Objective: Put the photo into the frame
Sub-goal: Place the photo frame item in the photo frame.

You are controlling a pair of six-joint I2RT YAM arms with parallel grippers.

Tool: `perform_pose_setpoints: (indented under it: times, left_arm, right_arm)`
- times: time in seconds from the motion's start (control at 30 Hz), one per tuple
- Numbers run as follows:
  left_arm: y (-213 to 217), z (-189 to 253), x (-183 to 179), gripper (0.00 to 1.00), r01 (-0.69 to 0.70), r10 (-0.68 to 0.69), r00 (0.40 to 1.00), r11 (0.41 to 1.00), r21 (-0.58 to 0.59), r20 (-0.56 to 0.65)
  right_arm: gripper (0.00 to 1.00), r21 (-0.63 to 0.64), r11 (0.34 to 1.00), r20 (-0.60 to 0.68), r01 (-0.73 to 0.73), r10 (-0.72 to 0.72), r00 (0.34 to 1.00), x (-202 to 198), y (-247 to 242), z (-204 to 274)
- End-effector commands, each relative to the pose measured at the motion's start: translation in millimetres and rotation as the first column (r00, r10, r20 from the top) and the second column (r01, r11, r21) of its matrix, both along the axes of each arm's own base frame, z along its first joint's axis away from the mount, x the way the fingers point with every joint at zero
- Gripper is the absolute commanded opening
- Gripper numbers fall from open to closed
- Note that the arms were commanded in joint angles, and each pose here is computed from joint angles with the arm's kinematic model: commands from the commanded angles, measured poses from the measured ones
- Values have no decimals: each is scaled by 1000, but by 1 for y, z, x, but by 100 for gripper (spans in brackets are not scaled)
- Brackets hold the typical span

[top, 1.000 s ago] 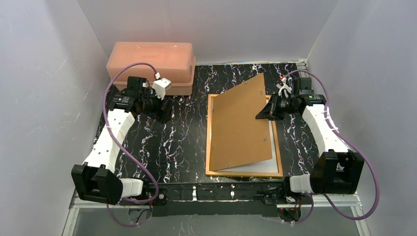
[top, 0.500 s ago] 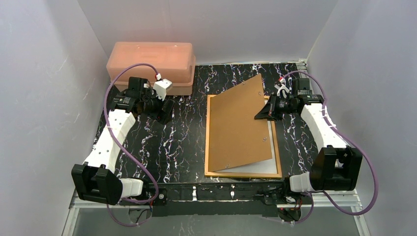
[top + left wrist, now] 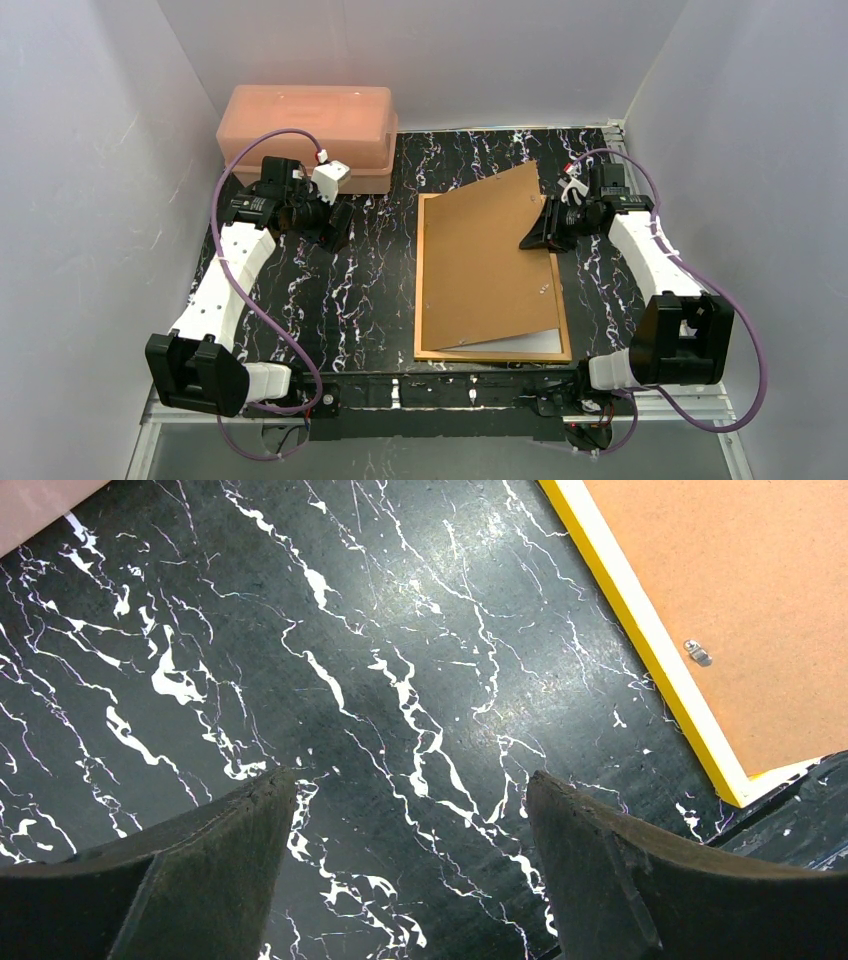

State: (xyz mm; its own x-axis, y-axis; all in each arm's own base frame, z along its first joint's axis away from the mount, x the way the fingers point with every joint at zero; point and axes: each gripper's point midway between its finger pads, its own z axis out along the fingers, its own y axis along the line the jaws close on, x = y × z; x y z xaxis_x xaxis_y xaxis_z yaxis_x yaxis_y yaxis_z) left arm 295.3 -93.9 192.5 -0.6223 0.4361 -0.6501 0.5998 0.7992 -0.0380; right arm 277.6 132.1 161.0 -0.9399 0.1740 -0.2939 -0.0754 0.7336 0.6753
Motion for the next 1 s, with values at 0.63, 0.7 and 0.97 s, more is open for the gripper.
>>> perform_pose_setpoints:
  times: [0.63,0.7,0.97]
  left_arm:
    - [2,1,-12,84,13,-13,1000,1000,10,14]
    - [2,0,-13,84,12,-12,1000,1000,13,13]
    - [2,-3,-15,84,13,-13,1000,1000,13,3]
  right_arm:
    - [81,-292,956,-10,-21,19,1000,8,-6,-31]
    - [83,-301,954,-10,-16,14,1000,10,-6,-33]
    - [95,-370,929,-19,-17,11,1000,10,-9,-41]
